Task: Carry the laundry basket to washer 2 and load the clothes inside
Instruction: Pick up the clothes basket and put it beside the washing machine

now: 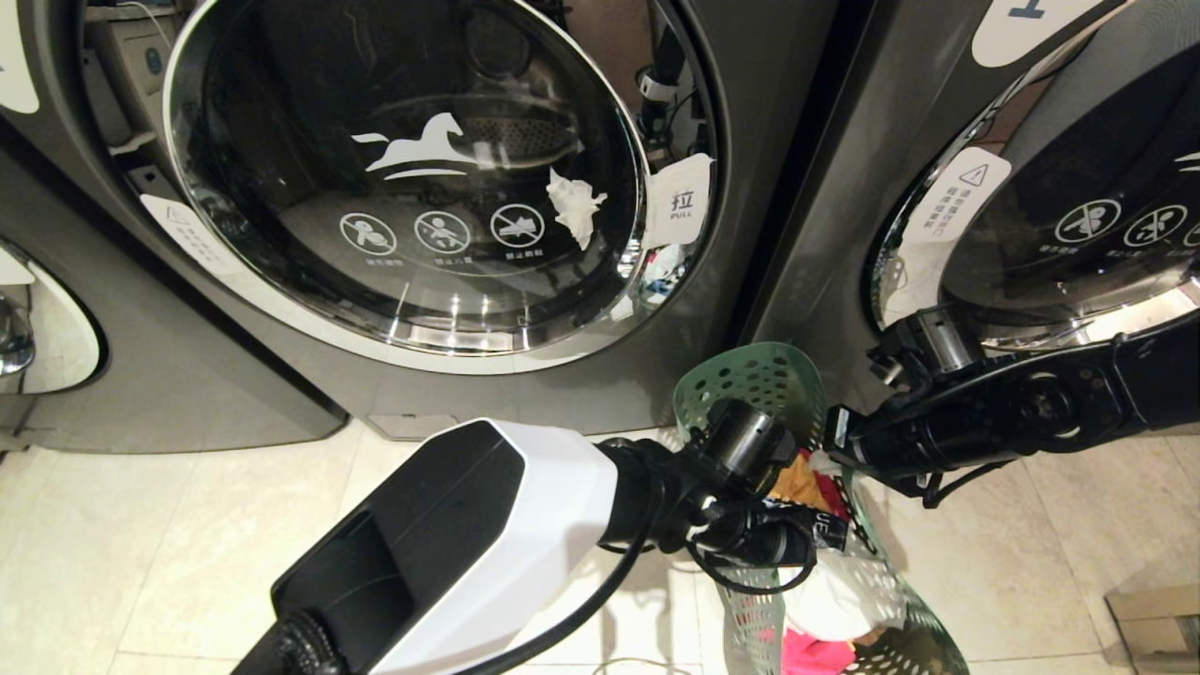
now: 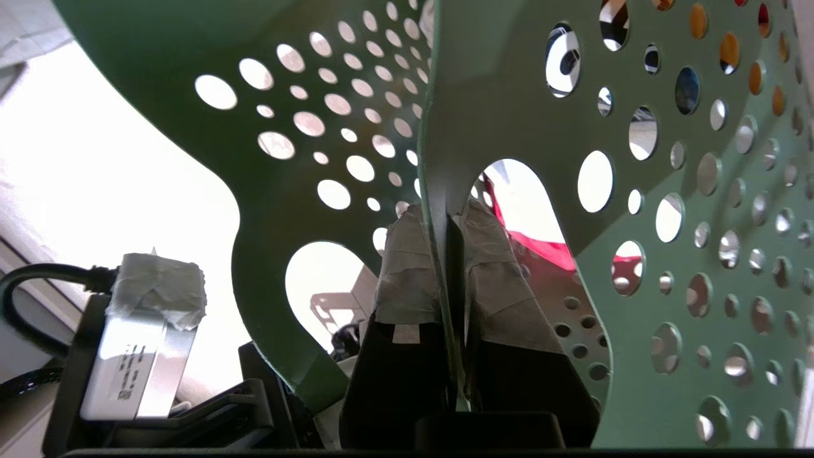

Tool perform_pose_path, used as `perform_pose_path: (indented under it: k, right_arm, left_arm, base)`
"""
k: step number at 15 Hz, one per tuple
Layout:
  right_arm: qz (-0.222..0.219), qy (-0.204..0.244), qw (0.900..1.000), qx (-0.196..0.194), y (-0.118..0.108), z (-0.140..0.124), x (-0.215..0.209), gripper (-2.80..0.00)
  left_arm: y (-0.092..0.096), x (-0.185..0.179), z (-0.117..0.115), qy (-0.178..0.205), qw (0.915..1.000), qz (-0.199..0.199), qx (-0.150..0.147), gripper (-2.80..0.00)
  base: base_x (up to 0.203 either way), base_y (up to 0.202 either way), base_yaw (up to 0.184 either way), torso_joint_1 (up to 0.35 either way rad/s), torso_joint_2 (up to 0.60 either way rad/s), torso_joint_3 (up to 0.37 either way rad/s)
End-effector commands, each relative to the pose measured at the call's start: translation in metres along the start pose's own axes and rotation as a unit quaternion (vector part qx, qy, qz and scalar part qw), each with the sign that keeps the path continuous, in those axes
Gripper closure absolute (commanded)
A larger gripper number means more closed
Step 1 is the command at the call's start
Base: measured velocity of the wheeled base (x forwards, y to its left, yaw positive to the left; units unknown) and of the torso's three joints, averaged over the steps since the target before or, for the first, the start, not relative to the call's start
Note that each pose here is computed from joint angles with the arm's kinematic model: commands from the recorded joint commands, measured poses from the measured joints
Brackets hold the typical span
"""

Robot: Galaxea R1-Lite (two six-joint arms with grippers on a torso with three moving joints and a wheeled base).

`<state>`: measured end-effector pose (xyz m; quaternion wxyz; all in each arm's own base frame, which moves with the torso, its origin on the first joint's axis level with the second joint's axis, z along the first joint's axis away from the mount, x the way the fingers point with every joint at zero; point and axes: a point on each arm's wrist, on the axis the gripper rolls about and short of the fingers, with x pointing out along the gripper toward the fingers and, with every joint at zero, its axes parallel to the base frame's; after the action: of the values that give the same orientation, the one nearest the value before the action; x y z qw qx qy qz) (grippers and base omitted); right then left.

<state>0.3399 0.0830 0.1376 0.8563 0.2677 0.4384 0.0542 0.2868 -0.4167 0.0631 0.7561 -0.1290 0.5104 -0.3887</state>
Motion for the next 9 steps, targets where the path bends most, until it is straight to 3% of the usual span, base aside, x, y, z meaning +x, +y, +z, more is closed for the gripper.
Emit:
perform_pose_path:
  k: [1, 9]
  right_arm:
    - [-0.003, 0.008, 1.000, 0.003, -0.003, -0.004, 0.002, 0.00]
    - [-0.006, 0.015, 1.000, 0.003, -0.009, -0.010, 0.014, 0.00]
  left_arm:
    - [-0.002, 0.003, -0.004, 0.005, 1.0000, -0.001, 0.000, 0.00]
    - [-0.005, 0.005, -0.006, -0.016, 0.9994, 0.027, 0.013, 0.00]
  base:
    - [0.000, 0.000, 0.000, 0.000, 0.00, 0.000]
    - [0.000, 0.000, 0.000, 0.000, 0.00, 0.000]
